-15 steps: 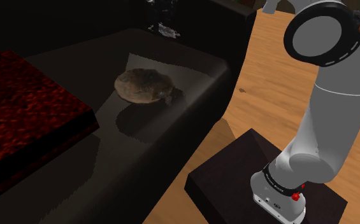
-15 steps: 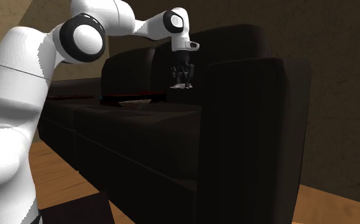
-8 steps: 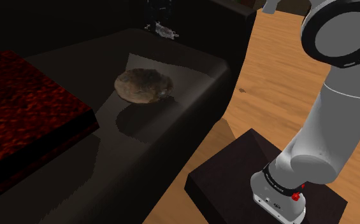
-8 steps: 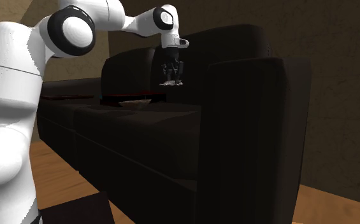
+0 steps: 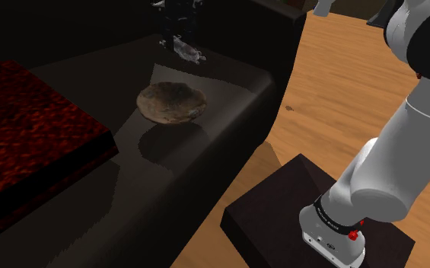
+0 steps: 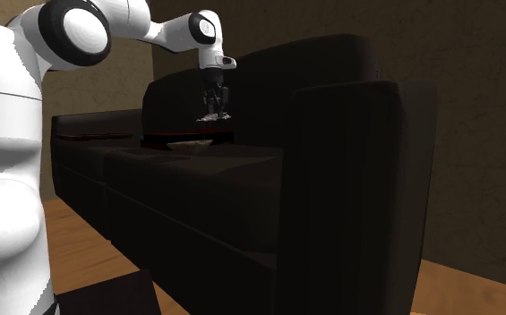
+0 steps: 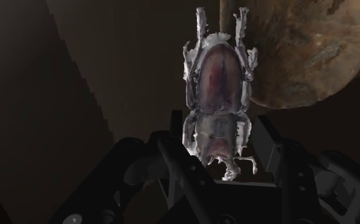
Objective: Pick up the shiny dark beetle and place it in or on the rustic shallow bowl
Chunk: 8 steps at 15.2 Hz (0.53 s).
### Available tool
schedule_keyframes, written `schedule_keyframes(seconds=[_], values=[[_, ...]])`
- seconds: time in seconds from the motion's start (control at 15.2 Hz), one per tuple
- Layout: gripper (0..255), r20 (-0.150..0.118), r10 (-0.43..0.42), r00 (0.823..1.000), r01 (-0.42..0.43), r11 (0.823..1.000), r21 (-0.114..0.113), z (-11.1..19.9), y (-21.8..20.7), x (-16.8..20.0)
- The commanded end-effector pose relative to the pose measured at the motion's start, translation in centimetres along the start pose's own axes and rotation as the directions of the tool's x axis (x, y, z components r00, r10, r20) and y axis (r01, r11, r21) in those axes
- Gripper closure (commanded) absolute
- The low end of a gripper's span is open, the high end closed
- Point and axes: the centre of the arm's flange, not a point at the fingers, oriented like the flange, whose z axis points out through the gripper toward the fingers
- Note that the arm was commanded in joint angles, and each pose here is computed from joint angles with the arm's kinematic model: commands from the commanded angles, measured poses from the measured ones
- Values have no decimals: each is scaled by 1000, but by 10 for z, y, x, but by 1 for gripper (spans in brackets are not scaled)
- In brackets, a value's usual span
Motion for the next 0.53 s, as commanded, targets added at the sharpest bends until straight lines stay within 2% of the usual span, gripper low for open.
schedule_keyframes(seconds=[0.0,0.33,0.46], values=[[255,0,1,1000,-1,1000,0,-1,-22,-13],[255,0,1,1000,-1,1000,0,-7,-83,-50],[255,0,1,1000,-1,1000,0,4,-83,-51]])
